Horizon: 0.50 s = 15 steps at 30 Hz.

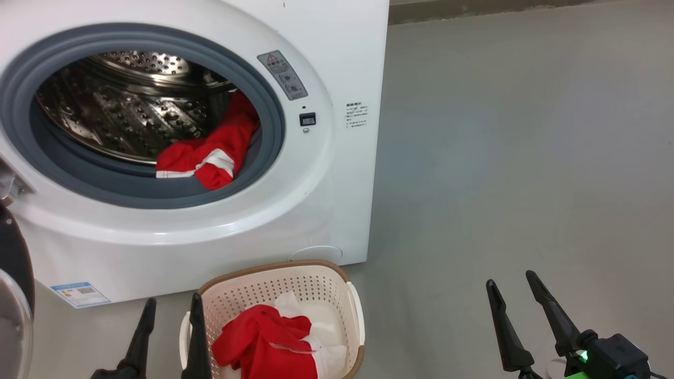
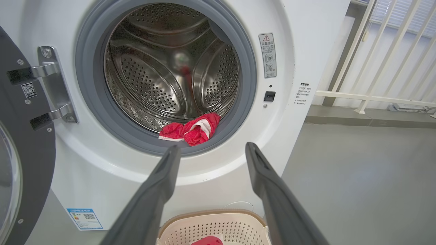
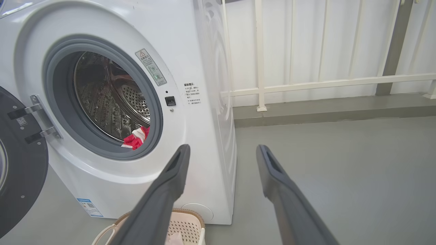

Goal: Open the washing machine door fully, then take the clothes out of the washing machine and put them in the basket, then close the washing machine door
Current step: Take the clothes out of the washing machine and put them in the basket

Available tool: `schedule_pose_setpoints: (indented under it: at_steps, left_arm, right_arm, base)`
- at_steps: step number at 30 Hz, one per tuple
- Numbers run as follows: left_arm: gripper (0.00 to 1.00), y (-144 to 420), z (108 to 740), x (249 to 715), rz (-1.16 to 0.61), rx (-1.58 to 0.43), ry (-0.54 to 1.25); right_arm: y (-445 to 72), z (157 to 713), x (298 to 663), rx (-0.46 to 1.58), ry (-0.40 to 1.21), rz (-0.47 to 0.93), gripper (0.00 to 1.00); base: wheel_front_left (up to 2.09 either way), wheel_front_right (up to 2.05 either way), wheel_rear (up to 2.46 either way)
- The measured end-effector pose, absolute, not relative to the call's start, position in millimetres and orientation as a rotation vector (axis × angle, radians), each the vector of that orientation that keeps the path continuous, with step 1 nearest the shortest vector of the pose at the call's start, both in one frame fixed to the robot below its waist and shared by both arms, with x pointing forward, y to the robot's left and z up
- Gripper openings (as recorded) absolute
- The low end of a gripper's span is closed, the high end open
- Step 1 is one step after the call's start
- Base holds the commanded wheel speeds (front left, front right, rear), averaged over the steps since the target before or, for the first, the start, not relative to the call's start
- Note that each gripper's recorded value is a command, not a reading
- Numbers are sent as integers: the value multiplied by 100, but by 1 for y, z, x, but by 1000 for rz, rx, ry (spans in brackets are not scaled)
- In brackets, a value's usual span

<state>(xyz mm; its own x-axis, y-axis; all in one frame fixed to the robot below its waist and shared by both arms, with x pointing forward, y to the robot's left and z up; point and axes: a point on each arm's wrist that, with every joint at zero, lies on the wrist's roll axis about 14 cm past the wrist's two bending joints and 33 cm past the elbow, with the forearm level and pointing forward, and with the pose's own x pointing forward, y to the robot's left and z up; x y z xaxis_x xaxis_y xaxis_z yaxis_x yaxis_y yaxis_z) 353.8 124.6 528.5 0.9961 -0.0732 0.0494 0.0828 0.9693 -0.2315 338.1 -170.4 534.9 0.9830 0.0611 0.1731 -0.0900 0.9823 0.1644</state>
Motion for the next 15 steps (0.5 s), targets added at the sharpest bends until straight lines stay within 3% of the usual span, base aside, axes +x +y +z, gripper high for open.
schedule_pose_setpoints:
  at_steps: [15]
  left_arm:
    - [100, 117, 519, 380, -105, -224, -22]
  right_arm:
    - [-173, 517, 346, 173, -110, 62, 100]
  base:
    - [0, 0, 0]
